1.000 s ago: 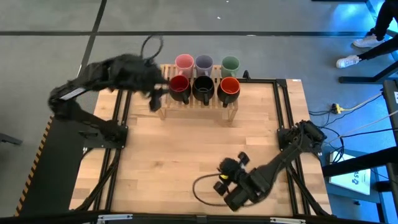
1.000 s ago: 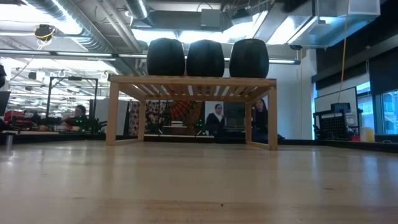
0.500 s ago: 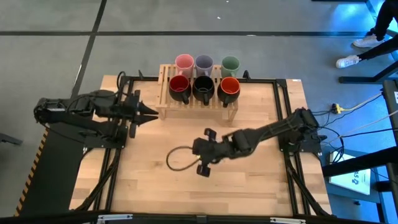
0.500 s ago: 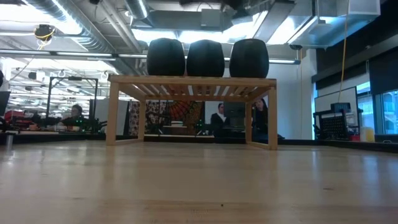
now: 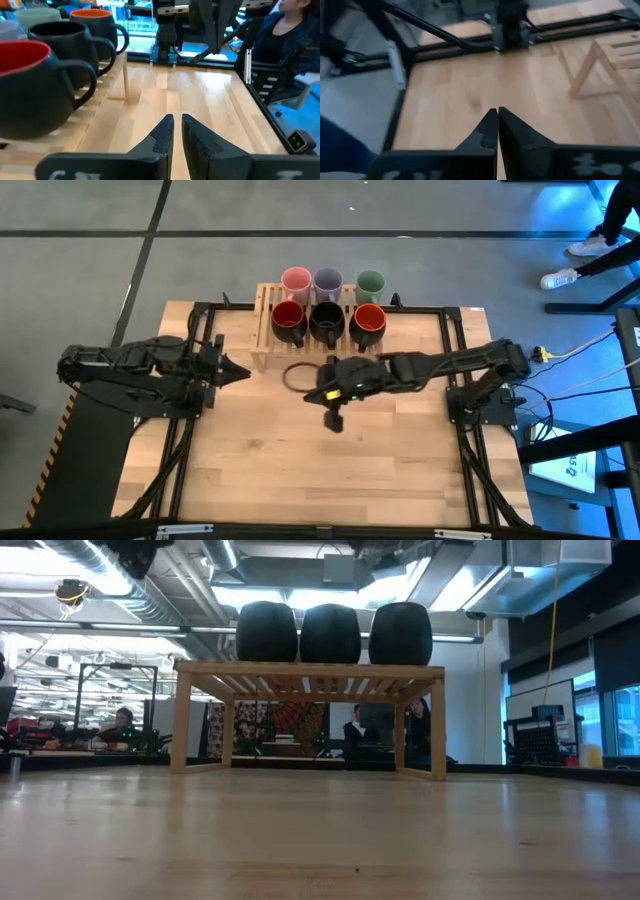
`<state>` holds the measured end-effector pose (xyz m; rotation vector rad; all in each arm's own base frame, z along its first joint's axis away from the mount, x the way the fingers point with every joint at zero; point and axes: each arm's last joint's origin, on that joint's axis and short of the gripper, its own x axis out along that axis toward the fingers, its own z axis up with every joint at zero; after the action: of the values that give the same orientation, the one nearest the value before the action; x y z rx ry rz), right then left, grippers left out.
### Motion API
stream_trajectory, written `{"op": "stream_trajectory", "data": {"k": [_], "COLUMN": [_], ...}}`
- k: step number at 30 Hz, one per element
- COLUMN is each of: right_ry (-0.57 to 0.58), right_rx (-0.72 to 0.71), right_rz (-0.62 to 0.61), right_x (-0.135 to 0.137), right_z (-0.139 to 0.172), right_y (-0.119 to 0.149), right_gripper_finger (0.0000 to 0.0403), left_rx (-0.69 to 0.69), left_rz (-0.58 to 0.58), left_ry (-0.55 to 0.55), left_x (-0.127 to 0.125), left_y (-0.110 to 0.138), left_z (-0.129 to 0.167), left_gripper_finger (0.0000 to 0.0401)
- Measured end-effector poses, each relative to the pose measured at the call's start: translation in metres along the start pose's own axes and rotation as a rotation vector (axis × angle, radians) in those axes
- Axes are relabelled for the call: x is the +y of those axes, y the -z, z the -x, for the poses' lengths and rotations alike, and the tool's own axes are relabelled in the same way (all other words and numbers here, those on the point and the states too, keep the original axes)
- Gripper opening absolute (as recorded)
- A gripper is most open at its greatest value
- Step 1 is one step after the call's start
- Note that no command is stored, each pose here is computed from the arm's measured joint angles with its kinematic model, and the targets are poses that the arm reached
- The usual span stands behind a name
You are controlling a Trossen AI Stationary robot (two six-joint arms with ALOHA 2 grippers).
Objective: Place coffee mugs
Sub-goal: Return to Home Position
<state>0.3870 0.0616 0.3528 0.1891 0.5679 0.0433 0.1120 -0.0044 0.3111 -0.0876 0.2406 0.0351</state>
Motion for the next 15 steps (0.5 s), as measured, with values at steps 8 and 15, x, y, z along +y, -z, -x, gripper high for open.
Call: {"op": "stream_trajectory", "data": {"k": [8,15], "right_ry": [-0.059,0.029], "right_rx": [-0.278,-0.411], "right_rz": [-0.113,-0.146], "right_x": [-0.039,-0.058], "right_z": [0.060,0.124], "right_y": [0.064,0.139], "right_gripper_finger": [0.0001,0.0000], "left_rx": [0.004,-0.001], "left_rz": [0.043,0.043], "left_ry": [-0.017,-0.038], "left_x": [0.001,0.001], "left_y": [0.002,0.002], "left_z": [-0.001,-0.001], "left_gripper_finger": [0.0023,0.0023]}}
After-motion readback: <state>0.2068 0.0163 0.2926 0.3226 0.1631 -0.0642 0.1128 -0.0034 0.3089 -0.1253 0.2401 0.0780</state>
